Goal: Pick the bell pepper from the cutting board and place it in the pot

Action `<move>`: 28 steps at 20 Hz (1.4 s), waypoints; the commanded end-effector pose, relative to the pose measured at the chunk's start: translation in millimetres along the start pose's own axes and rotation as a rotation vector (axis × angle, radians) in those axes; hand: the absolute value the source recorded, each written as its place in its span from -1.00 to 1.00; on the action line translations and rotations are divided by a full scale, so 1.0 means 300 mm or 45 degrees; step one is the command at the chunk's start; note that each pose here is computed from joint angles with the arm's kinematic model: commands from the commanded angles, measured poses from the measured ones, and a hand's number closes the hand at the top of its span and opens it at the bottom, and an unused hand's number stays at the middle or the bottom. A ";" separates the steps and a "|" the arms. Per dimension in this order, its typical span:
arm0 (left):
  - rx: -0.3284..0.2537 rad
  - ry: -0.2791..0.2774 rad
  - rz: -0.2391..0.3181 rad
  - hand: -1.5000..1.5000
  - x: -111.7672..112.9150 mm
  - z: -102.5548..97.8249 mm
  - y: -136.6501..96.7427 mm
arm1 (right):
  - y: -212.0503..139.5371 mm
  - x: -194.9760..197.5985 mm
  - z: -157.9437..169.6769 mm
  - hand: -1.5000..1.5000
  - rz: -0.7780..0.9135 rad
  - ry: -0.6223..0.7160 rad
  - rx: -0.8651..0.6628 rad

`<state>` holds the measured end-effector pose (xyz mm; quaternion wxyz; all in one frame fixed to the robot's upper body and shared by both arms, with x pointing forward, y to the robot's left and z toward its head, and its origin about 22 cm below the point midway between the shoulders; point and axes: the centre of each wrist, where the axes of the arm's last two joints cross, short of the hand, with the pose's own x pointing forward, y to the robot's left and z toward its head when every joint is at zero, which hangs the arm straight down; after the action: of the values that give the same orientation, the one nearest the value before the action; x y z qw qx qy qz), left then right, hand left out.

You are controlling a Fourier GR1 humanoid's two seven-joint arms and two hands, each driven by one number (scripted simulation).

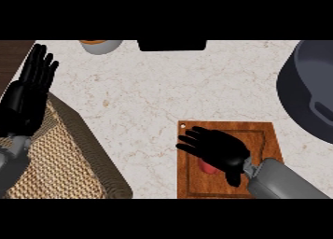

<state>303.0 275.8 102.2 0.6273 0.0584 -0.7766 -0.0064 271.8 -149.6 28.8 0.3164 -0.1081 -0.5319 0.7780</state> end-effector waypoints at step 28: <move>0.037 0.022 0.058 0.00 -0.033 0.036 0.005 | -0.156 -0.097 -0.083 1.00 -0.282 0.844 -0.669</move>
<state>295.7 282.8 100.0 0.6259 0.0586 -0.7777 0.0038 299.7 -129.6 49.7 0.3848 -0.2920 -0.6232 0.6150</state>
